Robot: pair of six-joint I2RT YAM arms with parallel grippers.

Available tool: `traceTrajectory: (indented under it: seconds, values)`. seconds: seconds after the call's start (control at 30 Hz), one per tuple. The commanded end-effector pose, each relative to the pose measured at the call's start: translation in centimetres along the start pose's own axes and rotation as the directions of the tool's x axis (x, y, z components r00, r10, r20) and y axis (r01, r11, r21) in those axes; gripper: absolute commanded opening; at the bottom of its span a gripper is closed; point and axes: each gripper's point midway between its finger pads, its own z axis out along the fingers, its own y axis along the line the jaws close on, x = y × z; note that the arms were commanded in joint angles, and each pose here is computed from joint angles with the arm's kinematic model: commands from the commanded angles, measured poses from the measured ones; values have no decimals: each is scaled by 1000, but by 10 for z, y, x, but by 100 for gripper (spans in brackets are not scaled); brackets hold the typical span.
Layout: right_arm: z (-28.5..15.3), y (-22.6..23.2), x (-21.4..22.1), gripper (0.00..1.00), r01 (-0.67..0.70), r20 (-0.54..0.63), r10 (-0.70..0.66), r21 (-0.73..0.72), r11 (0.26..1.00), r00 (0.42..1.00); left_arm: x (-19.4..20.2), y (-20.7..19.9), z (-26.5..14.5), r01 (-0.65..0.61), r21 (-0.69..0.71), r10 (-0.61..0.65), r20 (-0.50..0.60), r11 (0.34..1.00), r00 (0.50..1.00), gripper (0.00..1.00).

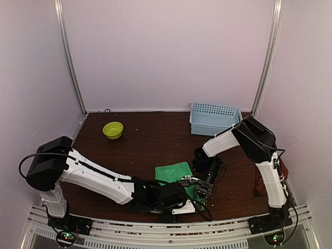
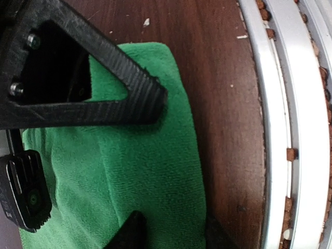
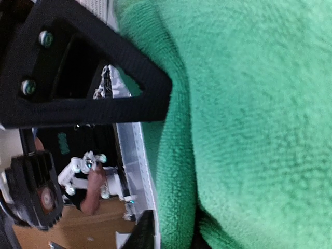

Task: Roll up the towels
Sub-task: Roll the towel at the center of the board.

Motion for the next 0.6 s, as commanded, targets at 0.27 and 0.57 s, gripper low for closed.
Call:
traceTrajectory:
  seconds: [0.27,0.57]
  values:
    - [-156,64,-52,100,167,208,-337,570,805,918,8,-1,-8,201,297,-213,6,933,977,17]
    - [-282,138,-35,100,-92,362,-769,924,372,527,0,34,-33,391,671,-584,78,630,808,17]
